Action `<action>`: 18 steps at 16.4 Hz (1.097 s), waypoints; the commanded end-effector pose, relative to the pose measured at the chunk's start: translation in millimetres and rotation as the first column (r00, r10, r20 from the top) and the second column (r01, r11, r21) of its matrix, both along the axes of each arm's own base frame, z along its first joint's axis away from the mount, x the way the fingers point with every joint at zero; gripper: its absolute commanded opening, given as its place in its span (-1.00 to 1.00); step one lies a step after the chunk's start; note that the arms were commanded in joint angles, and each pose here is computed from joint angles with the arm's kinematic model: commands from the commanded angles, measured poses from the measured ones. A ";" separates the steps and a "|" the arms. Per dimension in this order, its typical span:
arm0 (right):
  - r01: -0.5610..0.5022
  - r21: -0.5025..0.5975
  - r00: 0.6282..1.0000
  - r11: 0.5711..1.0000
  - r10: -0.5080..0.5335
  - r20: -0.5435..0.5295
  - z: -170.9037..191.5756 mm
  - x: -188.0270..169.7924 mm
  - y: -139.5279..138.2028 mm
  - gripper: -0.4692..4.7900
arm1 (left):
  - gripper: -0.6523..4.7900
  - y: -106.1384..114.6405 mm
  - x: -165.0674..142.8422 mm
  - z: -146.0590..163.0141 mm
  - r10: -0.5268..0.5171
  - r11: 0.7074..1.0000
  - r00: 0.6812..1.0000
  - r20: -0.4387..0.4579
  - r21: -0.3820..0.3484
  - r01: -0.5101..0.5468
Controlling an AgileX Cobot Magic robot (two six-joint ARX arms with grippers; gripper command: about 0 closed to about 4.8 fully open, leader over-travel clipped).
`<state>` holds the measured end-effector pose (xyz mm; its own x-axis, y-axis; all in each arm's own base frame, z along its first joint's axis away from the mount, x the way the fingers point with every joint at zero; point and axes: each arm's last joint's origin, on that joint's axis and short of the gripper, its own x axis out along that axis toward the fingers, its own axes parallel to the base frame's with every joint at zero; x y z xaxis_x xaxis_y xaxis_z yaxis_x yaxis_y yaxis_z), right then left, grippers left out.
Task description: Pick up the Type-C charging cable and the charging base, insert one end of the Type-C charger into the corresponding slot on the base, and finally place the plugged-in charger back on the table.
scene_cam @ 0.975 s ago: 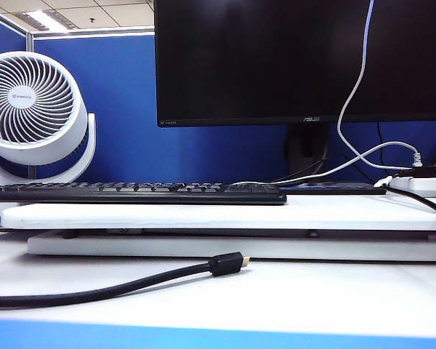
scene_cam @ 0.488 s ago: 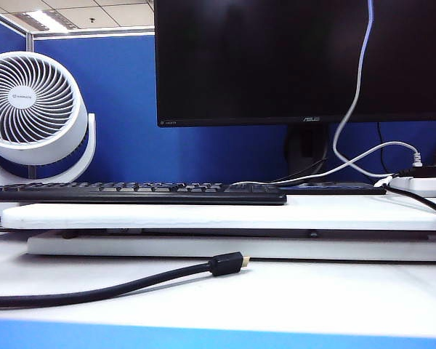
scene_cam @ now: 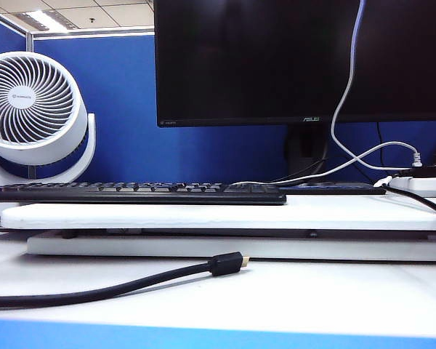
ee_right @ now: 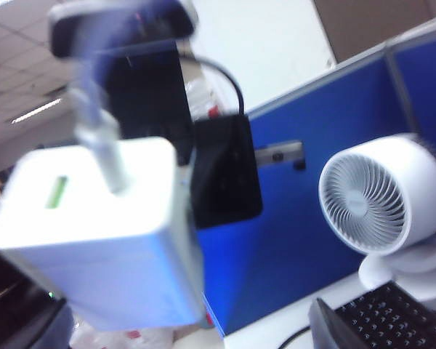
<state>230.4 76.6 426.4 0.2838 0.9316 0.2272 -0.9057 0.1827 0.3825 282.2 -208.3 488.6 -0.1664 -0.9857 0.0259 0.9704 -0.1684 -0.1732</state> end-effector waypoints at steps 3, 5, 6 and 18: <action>0.050 0.005 0.998 0.999 -0.050 0.026 9.3 -10.7 -14.2 0.79 | -0.35 0.2 1.2 -1.8 0.145 0.989 0.988 0.060 0.012 -0.146; 0.077 0.001 0.997 0.997 -0.077 0.025 12.4 -17.2 -21.1 0.79 | -0.35 0.6 6.2 -8.8 0.312 0.947 0.948 0.055 0.064 -0.316; 0.084 0.004 0.996 0.996 -0.084 0.035 14.5 -20.2 -23.0 0.79 | -0.35 1.1 7.8 -11.3 0.369 0.924 0.929 0.043 0.089 -0.371; 0.264 0.154 0.940 0.952 -0.290 0.182 39.3 -47.5 -36.7 0.79 | -0.35 -94.0 67.3 -168.2 0.493 0.750 0.867 -0.077 0.543 -0.378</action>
